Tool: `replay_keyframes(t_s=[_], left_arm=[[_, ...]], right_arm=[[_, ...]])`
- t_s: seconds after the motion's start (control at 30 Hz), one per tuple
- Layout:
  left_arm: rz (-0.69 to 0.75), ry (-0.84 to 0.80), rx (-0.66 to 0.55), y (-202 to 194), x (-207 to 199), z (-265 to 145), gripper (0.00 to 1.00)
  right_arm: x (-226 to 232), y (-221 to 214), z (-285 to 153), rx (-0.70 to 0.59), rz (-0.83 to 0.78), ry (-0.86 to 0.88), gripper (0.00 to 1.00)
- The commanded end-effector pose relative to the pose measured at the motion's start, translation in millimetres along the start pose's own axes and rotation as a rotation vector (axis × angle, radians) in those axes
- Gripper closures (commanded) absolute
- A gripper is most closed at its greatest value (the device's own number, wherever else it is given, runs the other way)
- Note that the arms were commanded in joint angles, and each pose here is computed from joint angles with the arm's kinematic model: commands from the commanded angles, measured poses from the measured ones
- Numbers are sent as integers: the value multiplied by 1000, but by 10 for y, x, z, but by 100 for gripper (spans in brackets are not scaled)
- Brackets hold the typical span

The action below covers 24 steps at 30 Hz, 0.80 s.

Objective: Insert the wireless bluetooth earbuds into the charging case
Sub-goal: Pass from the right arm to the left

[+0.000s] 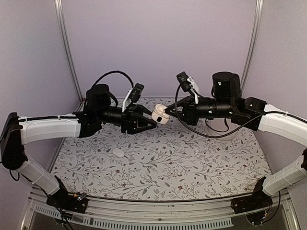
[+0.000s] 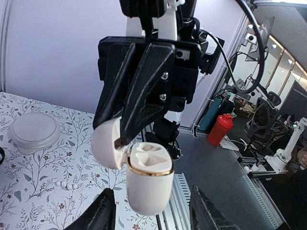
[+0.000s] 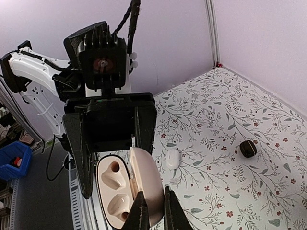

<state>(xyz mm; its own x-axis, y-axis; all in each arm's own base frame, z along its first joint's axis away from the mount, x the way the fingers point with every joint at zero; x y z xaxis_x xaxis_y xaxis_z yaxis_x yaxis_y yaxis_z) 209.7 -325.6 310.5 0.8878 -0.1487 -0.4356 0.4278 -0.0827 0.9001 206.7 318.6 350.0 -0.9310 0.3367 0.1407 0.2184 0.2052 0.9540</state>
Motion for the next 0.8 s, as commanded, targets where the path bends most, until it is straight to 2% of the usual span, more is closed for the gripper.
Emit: replay_keyframes(t_s=[0.0,0.37,0.77], left_arm=[[0,5,22,15,18,-9,49],[0,9,27,50,-5,-24,49],[-20,8,35,44,66,17,53]], right_arm=[[48,147,-106,-22,-54,-16,96],[60,114,-113,8,-73,-10,96],[59,98,-72,25,-78,-20,96]])
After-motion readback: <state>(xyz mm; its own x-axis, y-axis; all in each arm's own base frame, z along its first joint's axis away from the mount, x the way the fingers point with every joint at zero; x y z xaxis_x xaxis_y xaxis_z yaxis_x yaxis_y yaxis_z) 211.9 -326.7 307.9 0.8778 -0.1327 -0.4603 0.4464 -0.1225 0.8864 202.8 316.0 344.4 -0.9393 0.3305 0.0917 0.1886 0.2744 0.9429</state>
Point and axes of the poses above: each gripper's point midway between its finger pads, its own z axis out along the fingers, its own x axis along the line the jaws close on, y = z × x, the point moved 6 cm from there along -z, back along the fingers, and after that the axes turned 7 degrees about -z, right-handed, at the moved point
